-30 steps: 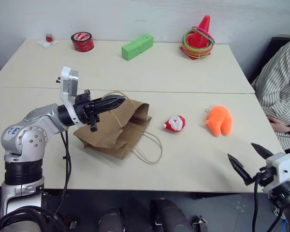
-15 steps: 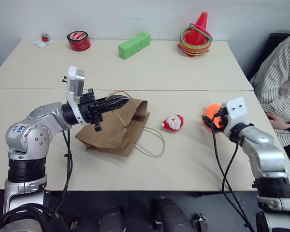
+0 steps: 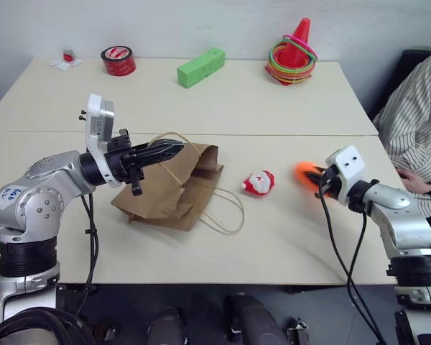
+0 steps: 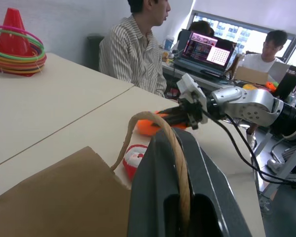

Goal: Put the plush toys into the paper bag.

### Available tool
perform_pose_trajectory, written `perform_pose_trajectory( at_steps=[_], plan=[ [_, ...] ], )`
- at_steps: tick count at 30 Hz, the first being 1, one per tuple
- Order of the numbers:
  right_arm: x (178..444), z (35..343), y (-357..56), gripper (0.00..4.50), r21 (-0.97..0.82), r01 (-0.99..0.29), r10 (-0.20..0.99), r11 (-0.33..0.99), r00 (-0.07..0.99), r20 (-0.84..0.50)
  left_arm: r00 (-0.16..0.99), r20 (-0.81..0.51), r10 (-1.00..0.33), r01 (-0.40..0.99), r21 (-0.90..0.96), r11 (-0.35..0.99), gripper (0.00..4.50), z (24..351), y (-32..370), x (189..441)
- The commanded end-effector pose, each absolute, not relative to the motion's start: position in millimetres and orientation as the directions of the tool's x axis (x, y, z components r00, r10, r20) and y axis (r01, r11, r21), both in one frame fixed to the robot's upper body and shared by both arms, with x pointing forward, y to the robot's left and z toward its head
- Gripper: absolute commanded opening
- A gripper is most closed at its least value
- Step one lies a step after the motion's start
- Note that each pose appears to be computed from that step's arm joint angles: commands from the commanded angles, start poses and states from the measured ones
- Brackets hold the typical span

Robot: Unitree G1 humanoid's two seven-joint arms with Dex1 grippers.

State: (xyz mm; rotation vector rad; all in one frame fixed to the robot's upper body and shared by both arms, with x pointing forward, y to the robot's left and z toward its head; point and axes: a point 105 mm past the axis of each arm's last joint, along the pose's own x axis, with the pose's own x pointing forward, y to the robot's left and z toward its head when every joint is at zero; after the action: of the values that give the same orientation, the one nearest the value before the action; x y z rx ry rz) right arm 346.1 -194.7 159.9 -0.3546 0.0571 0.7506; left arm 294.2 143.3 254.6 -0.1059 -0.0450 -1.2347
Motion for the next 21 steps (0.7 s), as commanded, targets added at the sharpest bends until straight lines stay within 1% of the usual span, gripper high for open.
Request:
perform_pose_trajectory(
  at_steps=[1,2,4,8,10,14,17,21],
  plan=[
    [312,211,-134,0.11,-0.388,-0.831,0.887,0.399,0.457,-0.065,0.270,0.118,-0.956,0.963,-0.039,0.267,0.00,270,146,283],
    [309,213,-117,0.11,-0.405,-0.847,0.911,0.344,0.405,-0.075,0.258,0.114,-0.959,0.966,-0.048,0.254,0.00,270,146,282],
    [307,211,-86,0.11,-0.429,-0.863,0.936,0.266,0.337,-0.098,0.242,0.104,-0.965,0.970,-0.059,0.237,0.00,269,145,281],
    [313,195,-41,0.11,-0.424,-0.888,0.951,0.178,0.266,-0.158,0.203,0.143,-0.969,0.977,-0.089,0.192,0.00,272,136,280],
    [312,183,-22,0.11,-0.440,-0.891,0.952,0.110,0.222,-0.211,0.185,0.132,-0.974,0.979,-0.109,0.171,0.00,269,134,277],
    [322,171,11,0.11,-0.440,-0.891,0.948,0.112,0.228,-0.221,0.155,0.099,-0.983,0.980,-0.141,0.140,0.00,265,134,271],
    [328,170,31,0.11,-0.485,-0.868,0.949,0.109,0.236,-0.210,0.136,0.073,-0.988,0.980,-0.154,0.123,0.00,263,134,268],
    [324,164,60,0.11,-0.470,-0.878,0.954,0.089,0.211,-0.213,0.124,0.057,-0.991,0.980,-0.165,0.114,0.00,259,132,267]
  ],
)
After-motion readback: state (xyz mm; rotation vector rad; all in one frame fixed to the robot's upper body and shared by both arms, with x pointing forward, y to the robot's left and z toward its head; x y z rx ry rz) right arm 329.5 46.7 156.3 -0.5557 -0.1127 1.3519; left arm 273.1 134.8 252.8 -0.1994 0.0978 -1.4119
